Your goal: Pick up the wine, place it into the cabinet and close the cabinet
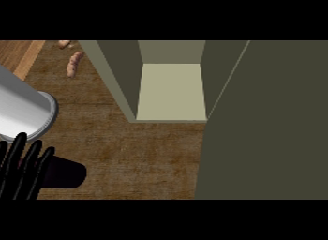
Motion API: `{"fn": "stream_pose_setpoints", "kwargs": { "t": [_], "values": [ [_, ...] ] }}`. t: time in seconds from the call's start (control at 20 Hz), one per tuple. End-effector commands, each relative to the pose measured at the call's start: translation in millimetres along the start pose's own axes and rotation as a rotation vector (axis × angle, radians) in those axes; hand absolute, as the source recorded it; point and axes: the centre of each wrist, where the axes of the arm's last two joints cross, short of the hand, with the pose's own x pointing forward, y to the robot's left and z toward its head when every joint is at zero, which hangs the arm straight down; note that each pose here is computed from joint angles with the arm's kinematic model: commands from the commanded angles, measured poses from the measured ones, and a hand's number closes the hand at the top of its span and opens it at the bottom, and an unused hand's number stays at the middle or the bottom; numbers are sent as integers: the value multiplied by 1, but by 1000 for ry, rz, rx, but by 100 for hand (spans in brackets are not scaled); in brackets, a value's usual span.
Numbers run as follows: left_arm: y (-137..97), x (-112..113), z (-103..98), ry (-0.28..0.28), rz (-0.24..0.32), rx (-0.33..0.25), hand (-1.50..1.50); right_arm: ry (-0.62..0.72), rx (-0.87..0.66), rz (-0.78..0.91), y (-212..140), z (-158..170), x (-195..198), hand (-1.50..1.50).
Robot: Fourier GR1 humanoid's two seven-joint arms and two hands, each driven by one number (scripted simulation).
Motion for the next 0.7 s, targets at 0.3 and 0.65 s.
{"fn": "stream_pose_setpoints", "kwargs": {
  "t": [0.3, 0.65],
  "values": [
    [9, 46, 12, -94, -8, 52, -150, -42, -19, 10, -4, -6, 18, -150],
    [31, 51, 16, -90, -45, 89, -150, -21, -18, 30, 0, -4, 18, -150]
  ]
}}
